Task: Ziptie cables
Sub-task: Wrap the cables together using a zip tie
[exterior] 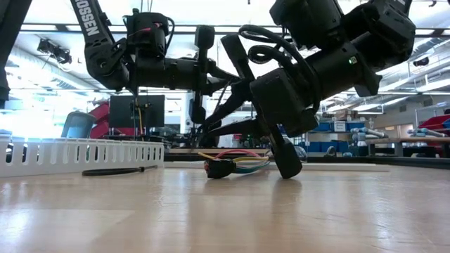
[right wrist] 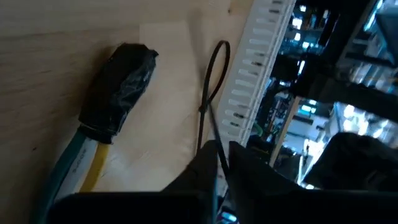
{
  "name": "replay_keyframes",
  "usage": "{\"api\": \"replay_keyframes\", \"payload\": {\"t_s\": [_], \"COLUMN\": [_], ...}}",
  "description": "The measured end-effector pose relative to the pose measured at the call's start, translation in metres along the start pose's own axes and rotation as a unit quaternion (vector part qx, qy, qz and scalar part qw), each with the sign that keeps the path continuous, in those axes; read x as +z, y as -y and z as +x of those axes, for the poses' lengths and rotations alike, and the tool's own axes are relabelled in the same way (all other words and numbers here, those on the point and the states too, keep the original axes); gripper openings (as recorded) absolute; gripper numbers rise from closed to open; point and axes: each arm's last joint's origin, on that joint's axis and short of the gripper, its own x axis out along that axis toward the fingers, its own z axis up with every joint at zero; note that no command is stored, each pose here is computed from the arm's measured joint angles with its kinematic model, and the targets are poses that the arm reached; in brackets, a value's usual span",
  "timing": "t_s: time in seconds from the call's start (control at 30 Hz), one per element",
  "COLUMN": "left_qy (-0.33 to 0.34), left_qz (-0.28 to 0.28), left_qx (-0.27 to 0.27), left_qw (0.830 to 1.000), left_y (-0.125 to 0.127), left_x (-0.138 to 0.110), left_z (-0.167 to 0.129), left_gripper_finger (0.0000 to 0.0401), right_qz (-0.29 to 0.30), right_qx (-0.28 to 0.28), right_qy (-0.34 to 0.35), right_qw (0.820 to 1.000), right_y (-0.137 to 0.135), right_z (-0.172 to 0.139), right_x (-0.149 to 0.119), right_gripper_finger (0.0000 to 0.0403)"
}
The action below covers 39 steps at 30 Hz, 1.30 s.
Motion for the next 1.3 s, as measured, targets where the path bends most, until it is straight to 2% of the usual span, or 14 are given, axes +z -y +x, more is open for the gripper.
{"api": "replay_keyframes", "payload": {"t_s": [0.1,0.17,0.23,0.3,0.4,0.5,0.6,0.63,0.7,0.8,0.97,1.07,1.2,1.3], "left_qy": [0.0,-0.003,-0.008,-0.019,-0.032,-0.041,-0.042,-0.038,-0.038,-0.037,-0.012,-0.002,0.008,0.012], "left_qz": [0.014,0.041,0.076,0.12,0.182,0.256,0.33,0.354,0.401,0.473,0.563,0.611,0.667,0.683], "left_qx": [-0.001,-0.003,-0.011,-0.02,-0.033,-0.046,-0.05,-0.049,-0.058,-0.07,-0.071,-0.057,-0.036,-0.018], "left_qw": [1.0,0.999,0.997,0.992,0.982,0.965,0.942,0.933,0.913,0.877,0.823,0.789,0.744,0.73], "left_y": [0.0,0.001,0.003,0.006,0.01,0.016,0.02,0.023,0.027,0.033,0.047,0.053,0.058,0.061], "left_x": [0.0,-0.001,-0.004,-0.008,-0.016,-0.025,-0.033,-0.037,-0.043,-0.053,-0.069,-0.077,-0.085,-0.089], "left_z": [0.0,0.0,-0.001,-0.001,-0.003,-0.005,-0.008,-0.009,-0.012,-0.016,-0.025,-0.03,-0.036,-0.039], "left_gripper_finger": [0.0001,0.0001,0.0001,0.0001,0.0001,0.0001,0.0001,0.0001,0.0001,0.0001,0.0001,0.0001,0.0001,0.0], "right_qz": [0.054,0.118,0.201,0.302,0.455,0.588,0.675,0.696,0.728,0.765,0.796,0.8,0.797,0.801], "right_qx": [0.0,-0.007,-0.016,-0.022,-0.027,0.001,0.05,0.062,0.078,0.097,0.139,0.152,0.173,0.178], "right_qy": [-0.007,-0.018,-0.026,-0.02,0.048,0.138,0.194,0.208,0.217,0.206,0.252,0.277,0.305,0.304], "right_qw": [0.999,0.993,0.979,0.953,0.889,0.797,0.71,0.685,0.646,0.603,0.532,0.51,0.491,0.483], "right_y": [0.0,0.001,0.005,0.01,0.025,0.037,0.039,0.04,0.039,0.032,0.031,0.034,0.037,0.037], "right_z": [0.0,0.001,0.0,-0.002,-0.016,-0.029,-0.041,-0.046,-0.051,-0.055,-0.056,-0.057,-0.059,-0.059], "right_x": [-0.002,-0.004,-0.011,-0.02,-0.034,-0.059,-0.077,-0.081,-0.086,-0.09,-0.096,-0.098,-0.097,-0.096], "right_gripper_finger": [0.0004,0.0002,0.0001,0.0,0.0,0.0,0.0,0.0,0.0,0.0,0.0,0.0,0.0,0.0]}}
